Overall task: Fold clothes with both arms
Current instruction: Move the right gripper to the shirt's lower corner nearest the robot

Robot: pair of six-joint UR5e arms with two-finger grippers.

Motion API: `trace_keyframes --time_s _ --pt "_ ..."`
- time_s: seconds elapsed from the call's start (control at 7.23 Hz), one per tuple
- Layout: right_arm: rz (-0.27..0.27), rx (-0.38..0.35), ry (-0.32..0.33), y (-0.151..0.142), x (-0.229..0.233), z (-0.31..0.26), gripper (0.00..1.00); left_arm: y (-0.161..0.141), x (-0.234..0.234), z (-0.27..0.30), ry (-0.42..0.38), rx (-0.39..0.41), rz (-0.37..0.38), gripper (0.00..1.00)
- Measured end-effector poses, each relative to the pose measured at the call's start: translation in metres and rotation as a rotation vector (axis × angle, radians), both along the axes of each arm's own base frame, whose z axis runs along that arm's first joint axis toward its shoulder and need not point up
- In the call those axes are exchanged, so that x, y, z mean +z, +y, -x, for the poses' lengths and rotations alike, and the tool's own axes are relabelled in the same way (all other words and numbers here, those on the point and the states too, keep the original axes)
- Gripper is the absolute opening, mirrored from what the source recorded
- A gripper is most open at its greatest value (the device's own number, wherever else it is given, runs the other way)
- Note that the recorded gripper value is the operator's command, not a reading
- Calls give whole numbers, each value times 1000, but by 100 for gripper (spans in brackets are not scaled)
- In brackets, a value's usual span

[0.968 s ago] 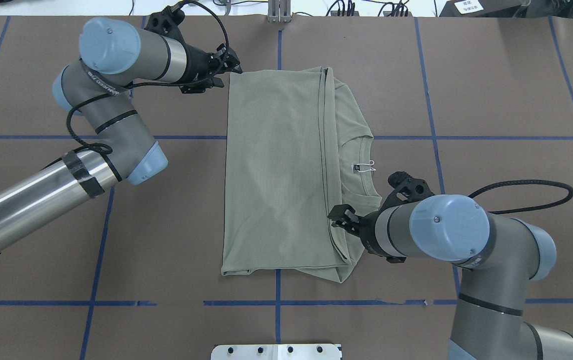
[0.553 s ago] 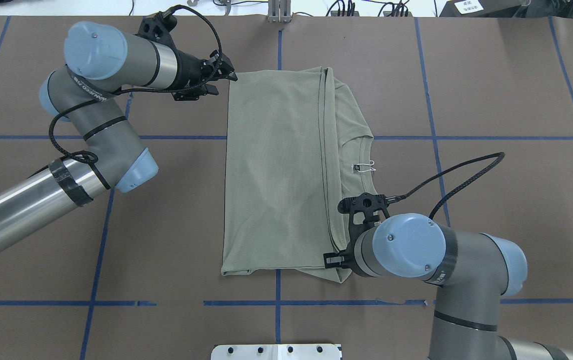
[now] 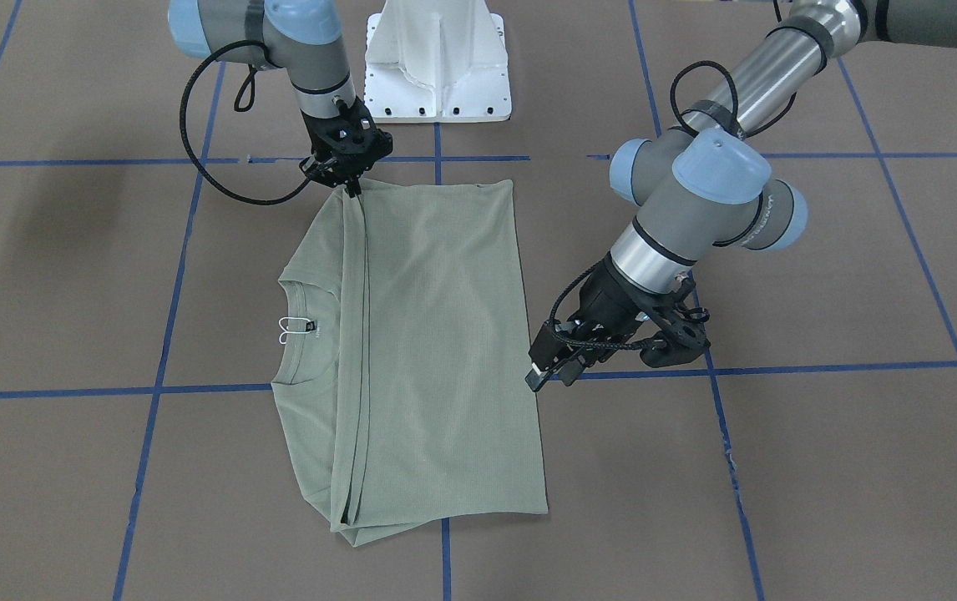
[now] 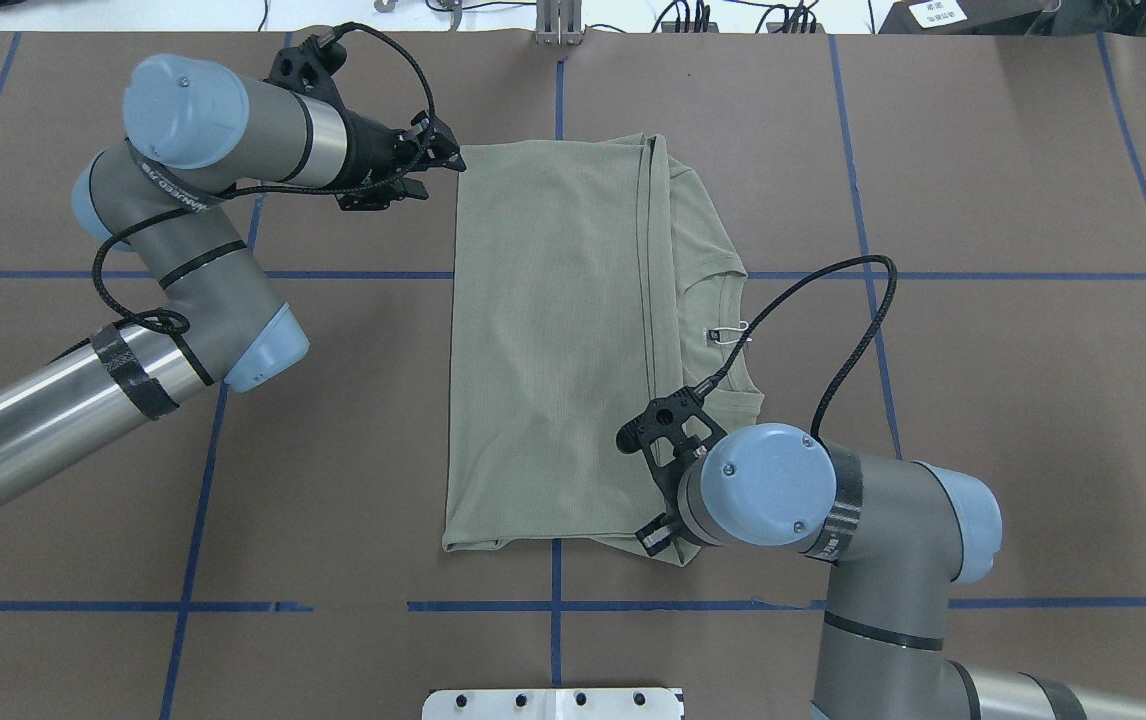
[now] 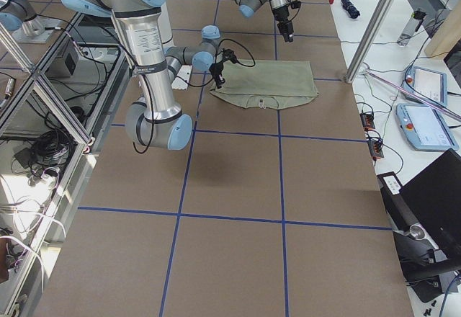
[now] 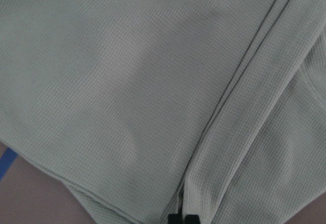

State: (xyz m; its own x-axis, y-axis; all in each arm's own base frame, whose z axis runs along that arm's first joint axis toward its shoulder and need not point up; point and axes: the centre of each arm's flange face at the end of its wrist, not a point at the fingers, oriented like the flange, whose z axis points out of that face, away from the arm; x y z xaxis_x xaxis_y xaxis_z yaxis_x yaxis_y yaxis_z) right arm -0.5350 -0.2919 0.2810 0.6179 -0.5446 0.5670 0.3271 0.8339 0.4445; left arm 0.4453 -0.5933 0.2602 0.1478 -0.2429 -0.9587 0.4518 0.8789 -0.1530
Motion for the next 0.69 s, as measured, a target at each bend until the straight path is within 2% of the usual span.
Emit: trace_keyframes --time_s 0.41,0.69 --pt "-22 -17 6 -17 2 -8 0 0 1 0 -1 -1 1 63" --pt "11 -10 29 -14 29 -31 0 0 0 0 -1 -3 -1 63"
